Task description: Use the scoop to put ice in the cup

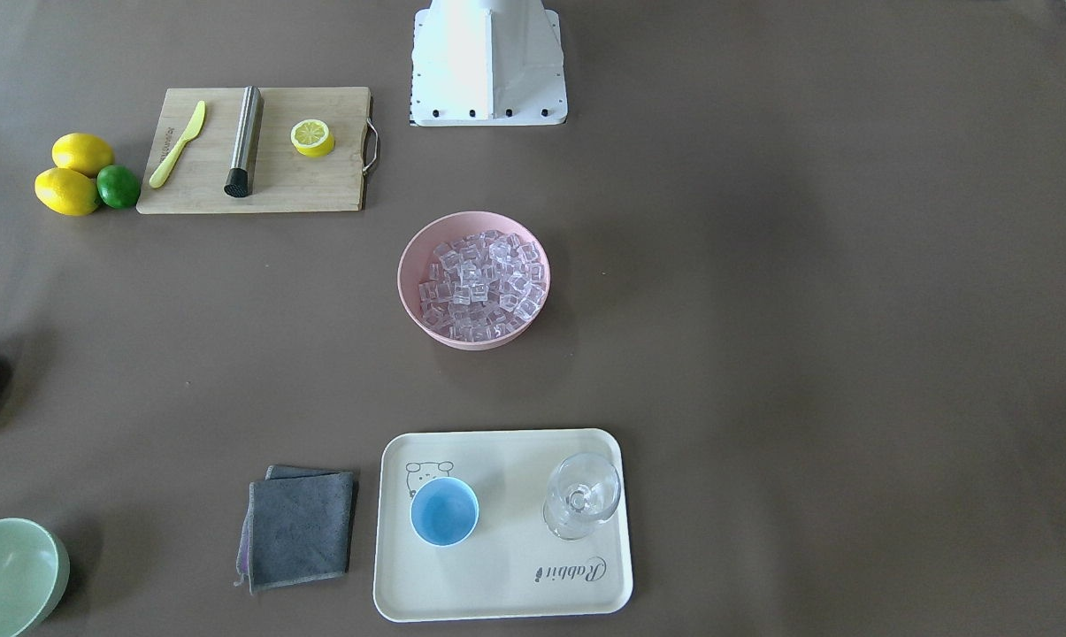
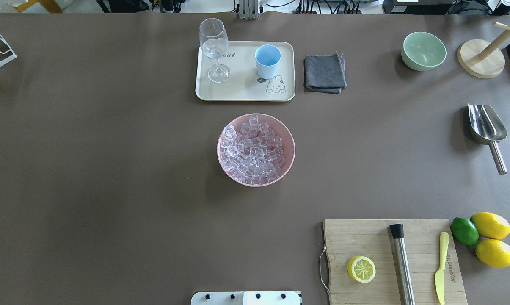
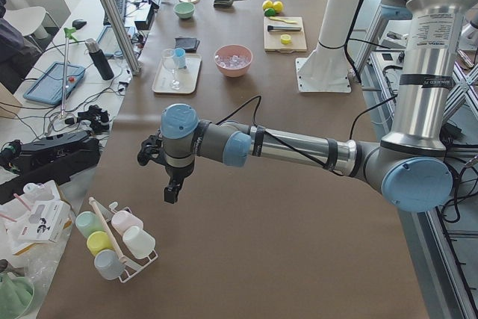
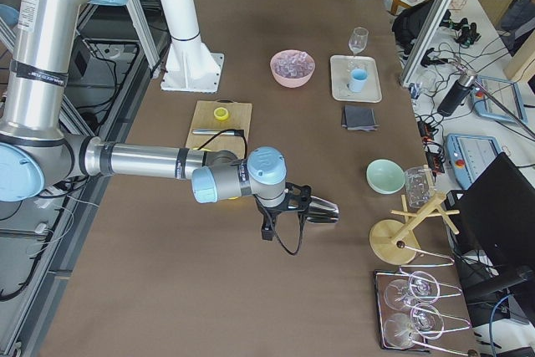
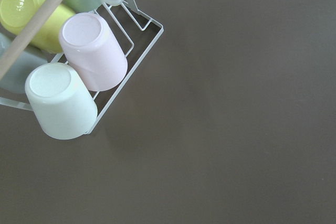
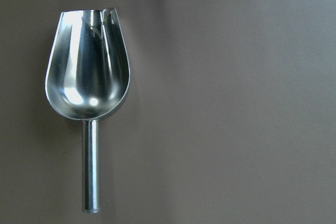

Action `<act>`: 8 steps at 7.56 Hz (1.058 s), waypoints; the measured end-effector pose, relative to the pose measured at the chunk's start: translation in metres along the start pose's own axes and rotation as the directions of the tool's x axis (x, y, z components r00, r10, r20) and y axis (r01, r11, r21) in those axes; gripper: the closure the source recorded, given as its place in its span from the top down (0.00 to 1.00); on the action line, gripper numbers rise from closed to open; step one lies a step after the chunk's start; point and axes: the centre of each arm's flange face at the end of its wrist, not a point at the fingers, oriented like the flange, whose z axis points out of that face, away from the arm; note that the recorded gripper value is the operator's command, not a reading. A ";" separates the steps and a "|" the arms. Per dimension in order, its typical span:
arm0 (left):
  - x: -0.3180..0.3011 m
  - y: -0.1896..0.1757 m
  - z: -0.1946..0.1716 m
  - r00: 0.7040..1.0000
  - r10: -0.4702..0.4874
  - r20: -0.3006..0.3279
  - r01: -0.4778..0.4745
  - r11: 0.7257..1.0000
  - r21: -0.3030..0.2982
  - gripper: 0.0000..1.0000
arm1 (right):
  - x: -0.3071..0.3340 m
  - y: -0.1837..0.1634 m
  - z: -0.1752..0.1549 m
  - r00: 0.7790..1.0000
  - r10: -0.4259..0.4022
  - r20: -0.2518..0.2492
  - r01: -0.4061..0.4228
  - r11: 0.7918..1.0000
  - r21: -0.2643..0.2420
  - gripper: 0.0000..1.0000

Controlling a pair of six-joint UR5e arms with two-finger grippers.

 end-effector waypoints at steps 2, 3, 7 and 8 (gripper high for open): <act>0.035 -0.008 0.003 0.998 0.067 -0.017 -0.067 0.998 0.000 0.99 | -0.047 0.002 0.028 0.999 0.032 -0.001 -0.032 0.998 0.051 0.99; 0.063 -0.013 0.005 0.992 0.120 -0.031 -0.120 0.993 0.002 0.99 | -0.067 0.004 0.039 0.999 0.037 -0.002 -0.037 0.997 0.074 0.97; 0.169 -0.022 0.007 0.945 0.314 -0.091 -0.312 0.949 0.029 0.99 | -0.111 0.019 0.076 0.998 0.035 -0.050 -0.024 0.977 0.210 0.91; 0.204 -0.022 0.009 0.920 0.374 -0.116 -0.372 0.928 0.038 0.99 | -0.114 0.025 0.084 0.998 0.043 -0.050 -0.030 0.971 0.238 0.87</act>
